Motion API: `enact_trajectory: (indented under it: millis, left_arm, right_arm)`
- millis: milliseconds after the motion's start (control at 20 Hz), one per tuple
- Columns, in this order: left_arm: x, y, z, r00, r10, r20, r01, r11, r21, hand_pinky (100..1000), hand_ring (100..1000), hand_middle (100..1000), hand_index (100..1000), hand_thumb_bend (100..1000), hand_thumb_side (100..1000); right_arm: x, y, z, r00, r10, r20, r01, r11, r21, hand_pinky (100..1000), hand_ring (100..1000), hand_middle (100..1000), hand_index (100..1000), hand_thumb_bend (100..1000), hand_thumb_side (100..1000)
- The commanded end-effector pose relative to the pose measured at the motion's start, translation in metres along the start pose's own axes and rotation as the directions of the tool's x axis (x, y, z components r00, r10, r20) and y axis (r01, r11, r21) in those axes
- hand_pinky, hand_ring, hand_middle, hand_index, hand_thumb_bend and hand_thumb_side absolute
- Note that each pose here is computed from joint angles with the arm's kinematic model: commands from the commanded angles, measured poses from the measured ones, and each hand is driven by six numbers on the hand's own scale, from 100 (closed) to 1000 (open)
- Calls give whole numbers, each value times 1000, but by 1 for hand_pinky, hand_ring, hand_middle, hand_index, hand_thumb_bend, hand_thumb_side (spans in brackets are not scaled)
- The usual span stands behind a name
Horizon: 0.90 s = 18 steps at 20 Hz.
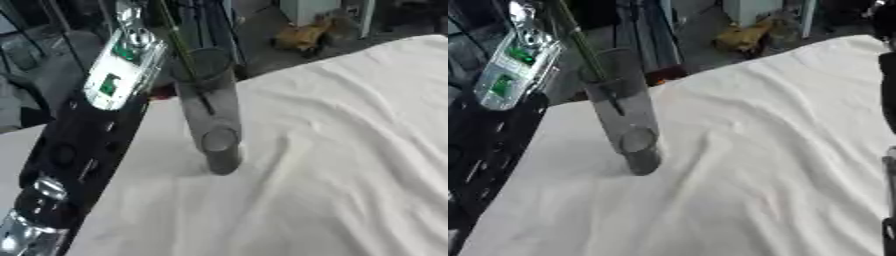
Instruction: Arrange flowers into the vase.
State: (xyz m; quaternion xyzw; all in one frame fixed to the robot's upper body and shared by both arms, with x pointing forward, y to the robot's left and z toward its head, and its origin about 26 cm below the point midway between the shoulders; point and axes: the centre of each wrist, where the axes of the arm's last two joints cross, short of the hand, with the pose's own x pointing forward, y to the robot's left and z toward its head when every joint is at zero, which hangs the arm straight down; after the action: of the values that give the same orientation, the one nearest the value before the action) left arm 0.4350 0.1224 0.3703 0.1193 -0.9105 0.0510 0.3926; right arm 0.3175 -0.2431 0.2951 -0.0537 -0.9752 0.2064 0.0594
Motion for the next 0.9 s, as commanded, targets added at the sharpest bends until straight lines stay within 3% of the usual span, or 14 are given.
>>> enact_trajectory:
  millis: [50,100,150,900]
  left_arm:
    - [9,4,-6,999,-9,40,9,1000,7,107,237,267,181,100,814]
    - [9,4,-6,999,-9,41,9,1000,7,110,240,271,203,100,824]
    - [9,5,-5,999,-18,46,18,1000,5,123,263,305,287,100,840]
    - [-2,8,0,981,-172,90,176,984,-29,211,415,474,465,100,856]
  right_arm:
    - [6,-3,-7,999,16,32,-16,1000,-8,798,833,763,920,152,1000]
    - [6,-3,-7,999,16,32,-16,1000,-8,798,833,764,920,152,1000]
    - [6,-2,-7,999,13,32,-13,1000,-10,798,833,763,920,150,1000]
    - [6,-3,-6,999,18,27,-18,1000,-23,797,832,762,919,148,1000]
